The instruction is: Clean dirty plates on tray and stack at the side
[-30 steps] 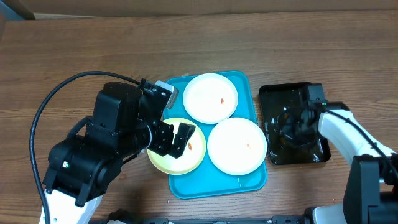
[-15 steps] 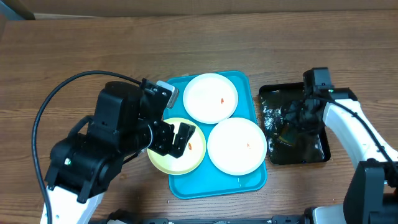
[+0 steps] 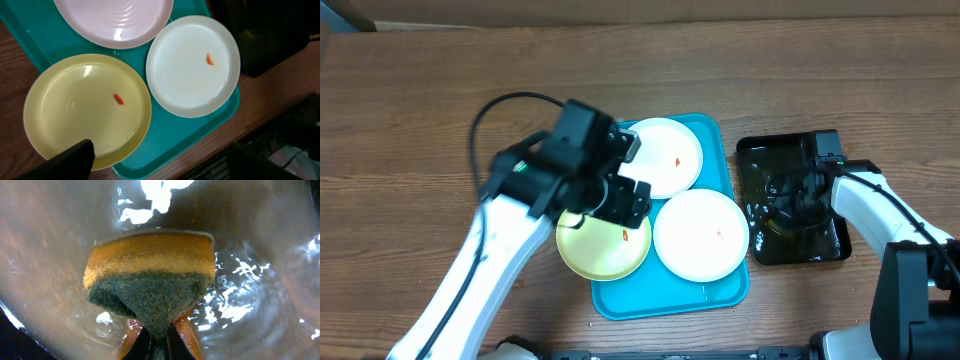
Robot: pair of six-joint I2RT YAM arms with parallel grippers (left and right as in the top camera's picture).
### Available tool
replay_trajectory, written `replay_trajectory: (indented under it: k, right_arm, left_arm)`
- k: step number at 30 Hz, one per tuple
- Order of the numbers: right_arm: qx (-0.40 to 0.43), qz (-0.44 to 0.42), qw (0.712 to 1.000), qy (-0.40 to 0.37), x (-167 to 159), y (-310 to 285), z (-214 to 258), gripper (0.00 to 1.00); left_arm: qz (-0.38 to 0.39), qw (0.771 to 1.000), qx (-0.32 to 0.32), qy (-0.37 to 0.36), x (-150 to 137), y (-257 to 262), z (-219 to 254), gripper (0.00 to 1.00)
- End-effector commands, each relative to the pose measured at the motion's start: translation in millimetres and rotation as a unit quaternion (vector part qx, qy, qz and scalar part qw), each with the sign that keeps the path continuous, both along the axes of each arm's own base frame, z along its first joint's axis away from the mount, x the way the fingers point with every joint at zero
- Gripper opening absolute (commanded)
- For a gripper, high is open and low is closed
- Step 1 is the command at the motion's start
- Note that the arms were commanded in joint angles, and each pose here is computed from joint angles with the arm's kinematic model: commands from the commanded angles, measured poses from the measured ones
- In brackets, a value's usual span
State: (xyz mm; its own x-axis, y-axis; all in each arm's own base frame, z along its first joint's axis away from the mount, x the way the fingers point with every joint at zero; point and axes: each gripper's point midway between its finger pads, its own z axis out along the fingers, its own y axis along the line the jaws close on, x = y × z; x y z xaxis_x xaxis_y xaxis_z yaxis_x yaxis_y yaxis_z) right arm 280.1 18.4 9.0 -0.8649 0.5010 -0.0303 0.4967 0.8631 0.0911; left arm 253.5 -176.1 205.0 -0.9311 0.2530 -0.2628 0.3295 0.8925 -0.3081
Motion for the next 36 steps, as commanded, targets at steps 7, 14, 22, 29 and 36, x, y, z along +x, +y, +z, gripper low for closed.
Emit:
replay_trajectory:
  k: [7,14,22,29,36]
  right_arm:
    - [0.045,0.065,0.995,-0.062,17,22,74,0.04]
    - [0.087,0.125,0.980,-0.132,9,54,129,0.04]
    - [0.102,0.174,0.971,-0.128,-19,81,144,0.04]
    - [0.119,0.229,0.960,-0.113,-37,116,144,0.04]
    - [0.102,0.222,0.965,-0.093,-44,123,130,0.04]
  left_arm:
    - [-0.014,0.992,0.025,0.124,4,-23,-71,0.77]
    - [-0.026,0.990,0.020,0.140,24,-45,-112,0.60]
    - [-0.069,0.989,0.020,0.127,42,-65,-158,0.36]
    - [-0.065,0.985,0.053,0.154,41,-58,-193,0.26]
    - [-0.067,0.980,0.044,0.181,36,-63,-213,0.04]
